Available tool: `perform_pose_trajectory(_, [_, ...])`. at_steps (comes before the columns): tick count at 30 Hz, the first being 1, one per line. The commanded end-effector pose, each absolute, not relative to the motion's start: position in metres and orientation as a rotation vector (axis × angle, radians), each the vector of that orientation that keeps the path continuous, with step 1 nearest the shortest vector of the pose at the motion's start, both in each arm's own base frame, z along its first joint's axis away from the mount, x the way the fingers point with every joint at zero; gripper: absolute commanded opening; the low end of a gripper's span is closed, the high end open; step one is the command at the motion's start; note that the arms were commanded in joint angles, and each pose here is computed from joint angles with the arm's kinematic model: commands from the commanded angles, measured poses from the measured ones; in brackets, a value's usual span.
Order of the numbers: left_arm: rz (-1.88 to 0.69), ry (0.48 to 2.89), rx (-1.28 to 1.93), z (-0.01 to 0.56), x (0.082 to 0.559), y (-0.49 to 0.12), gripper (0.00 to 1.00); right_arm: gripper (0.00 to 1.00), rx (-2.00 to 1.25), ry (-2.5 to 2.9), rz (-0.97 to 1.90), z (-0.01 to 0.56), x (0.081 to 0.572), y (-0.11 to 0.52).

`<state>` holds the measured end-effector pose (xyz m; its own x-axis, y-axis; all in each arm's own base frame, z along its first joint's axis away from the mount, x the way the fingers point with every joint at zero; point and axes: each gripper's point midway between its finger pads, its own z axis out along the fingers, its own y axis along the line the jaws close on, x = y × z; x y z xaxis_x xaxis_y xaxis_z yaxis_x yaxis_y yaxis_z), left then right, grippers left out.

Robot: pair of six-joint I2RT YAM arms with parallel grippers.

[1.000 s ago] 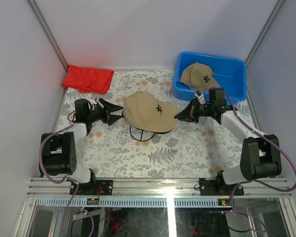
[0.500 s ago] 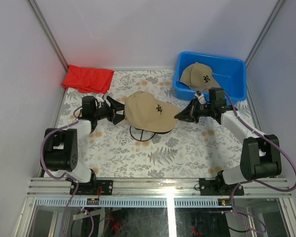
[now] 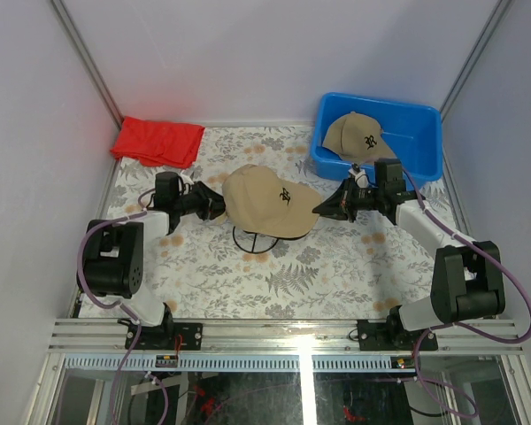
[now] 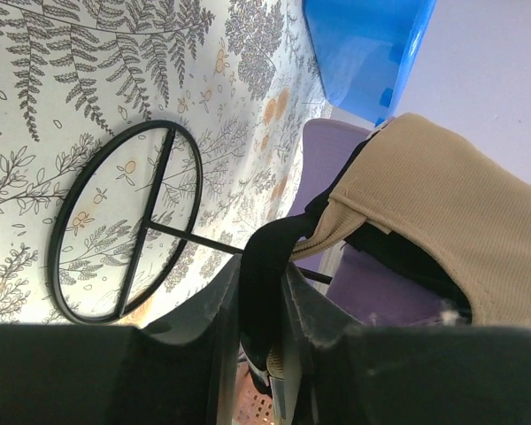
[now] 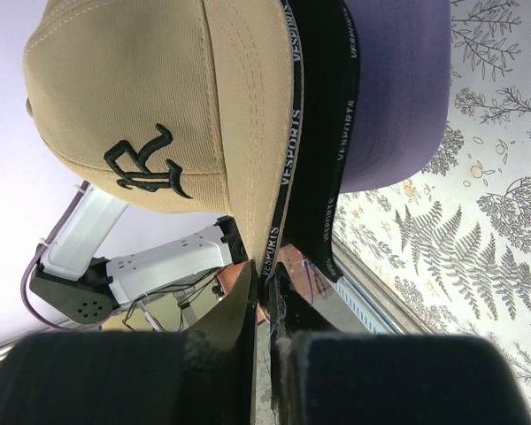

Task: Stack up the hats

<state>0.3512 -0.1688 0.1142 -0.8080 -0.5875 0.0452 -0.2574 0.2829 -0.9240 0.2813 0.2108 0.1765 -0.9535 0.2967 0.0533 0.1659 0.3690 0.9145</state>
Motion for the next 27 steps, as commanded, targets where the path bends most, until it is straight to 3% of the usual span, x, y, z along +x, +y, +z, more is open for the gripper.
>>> perform_pose_trajectory(1, [-1.468, 2.334, -0.79, 0.085, 0.342, -0.167, 0.15, 0.0, 0.515, 2.558, 1.598, 0.15, 0.275, 0.207])
perform_pose_trajectory(16, [-1.41, 2.426, -0.818, 0.056, 0.329, -0.164, 0.12, 0.0, 0.541, 2.601, 1.505, 0.123, 0.278, 0.185])
perform_pose_trajectory(18, [-1.416, 2.418, -0.812, 0.059, 0.331, -0.164, 0.12, 0.06, 0.518, 2.592, 1.501, 0.128, 0.281, 0.185])
perform_pose_trajectory(22, [-1.424, 2.404, -0.791, 0.071, 0.337, -0.165, 0.13, 0.31, 0.462, 2.558, 1.476, 0.148, 0.288, 0.184])
perform_pose_trajectory(27, [-1.433, 2.383, -0.776, 0.084, 0.343, -0.166, 0.14, 0.43, 0.371, 2.51, 1.354, 0.185, 0.304, 0.177])
